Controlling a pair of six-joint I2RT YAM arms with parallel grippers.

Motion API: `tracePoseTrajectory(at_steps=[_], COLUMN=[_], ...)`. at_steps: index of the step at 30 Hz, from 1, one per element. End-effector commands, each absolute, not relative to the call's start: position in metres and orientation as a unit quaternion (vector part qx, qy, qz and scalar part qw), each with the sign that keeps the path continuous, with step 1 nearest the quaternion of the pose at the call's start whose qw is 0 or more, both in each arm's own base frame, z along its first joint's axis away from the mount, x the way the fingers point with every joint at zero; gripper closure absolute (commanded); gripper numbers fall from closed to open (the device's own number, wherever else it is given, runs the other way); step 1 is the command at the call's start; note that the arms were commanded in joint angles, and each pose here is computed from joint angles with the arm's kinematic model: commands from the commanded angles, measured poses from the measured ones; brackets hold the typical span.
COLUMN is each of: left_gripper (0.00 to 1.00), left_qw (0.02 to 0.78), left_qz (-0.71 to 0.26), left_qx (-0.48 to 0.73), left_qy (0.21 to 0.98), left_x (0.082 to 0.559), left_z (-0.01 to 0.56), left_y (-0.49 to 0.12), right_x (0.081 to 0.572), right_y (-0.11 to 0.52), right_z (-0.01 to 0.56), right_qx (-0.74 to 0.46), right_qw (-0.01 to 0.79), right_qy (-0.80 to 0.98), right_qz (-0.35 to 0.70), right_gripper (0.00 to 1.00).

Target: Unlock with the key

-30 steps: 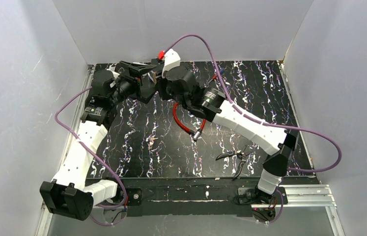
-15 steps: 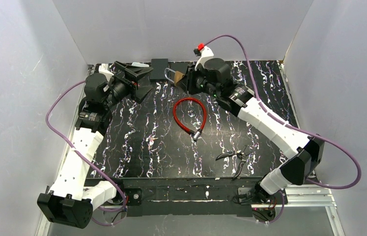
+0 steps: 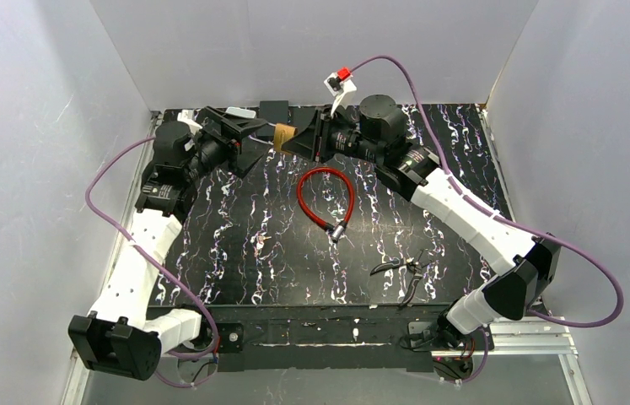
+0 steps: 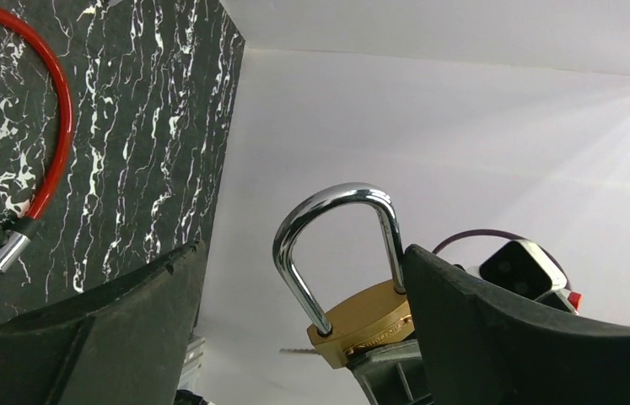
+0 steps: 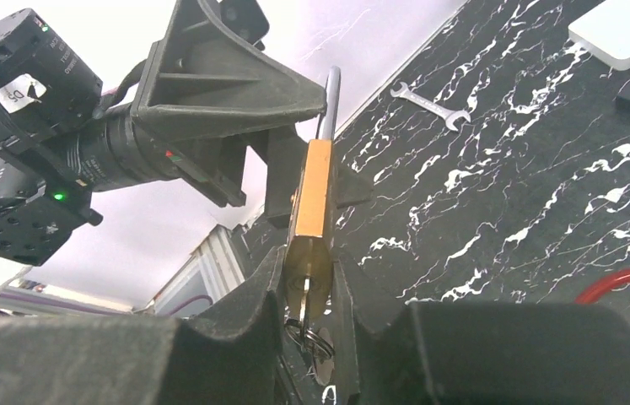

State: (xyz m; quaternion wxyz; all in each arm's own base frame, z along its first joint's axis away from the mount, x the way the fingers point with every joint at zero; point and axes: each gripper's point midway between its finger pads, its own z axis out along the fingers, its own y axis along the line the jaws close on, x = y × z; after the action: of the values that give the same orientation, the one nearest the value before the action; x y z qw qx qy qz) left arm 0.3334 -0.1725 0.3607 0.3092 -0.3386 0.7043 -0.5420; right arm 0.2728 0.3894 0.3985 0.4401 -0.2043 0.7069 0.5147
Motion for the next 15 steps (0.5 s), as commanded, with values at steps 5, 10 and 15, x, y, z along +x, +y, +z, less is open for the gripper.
tracePoseTrajectory(at_steps=[5, 10, 15], left_gripper=[0.23, 0.3, 0.48], left_qw=[0.316, 0.309, 0.293], left_qz=[-0.543, -0.541, -0.539], left_qx=[-0.328, -0.332, -0.338], left_qy=[0.705, 0.708, 0.713], left_x=[0.34, 0.341, 0.34], left_z=[0.371, 0.365, 0.357], left_y=[-0.178, -0.179, -0.181], right_x=[0.254, 0.254, 0.255], right_y=[0.396, 0.4, 0.403], right_z=[0.464, 0.463, 0.462], right_qx=[-0.232, -0.25, -0.282], right_qw=[0.472, 0.471, 0.478], right_qy=[0.615, 0.611, 0.608], right_qz=[0.588, 0.585, 0.568], right_gripper=[0.99, 0.99, 0.99])
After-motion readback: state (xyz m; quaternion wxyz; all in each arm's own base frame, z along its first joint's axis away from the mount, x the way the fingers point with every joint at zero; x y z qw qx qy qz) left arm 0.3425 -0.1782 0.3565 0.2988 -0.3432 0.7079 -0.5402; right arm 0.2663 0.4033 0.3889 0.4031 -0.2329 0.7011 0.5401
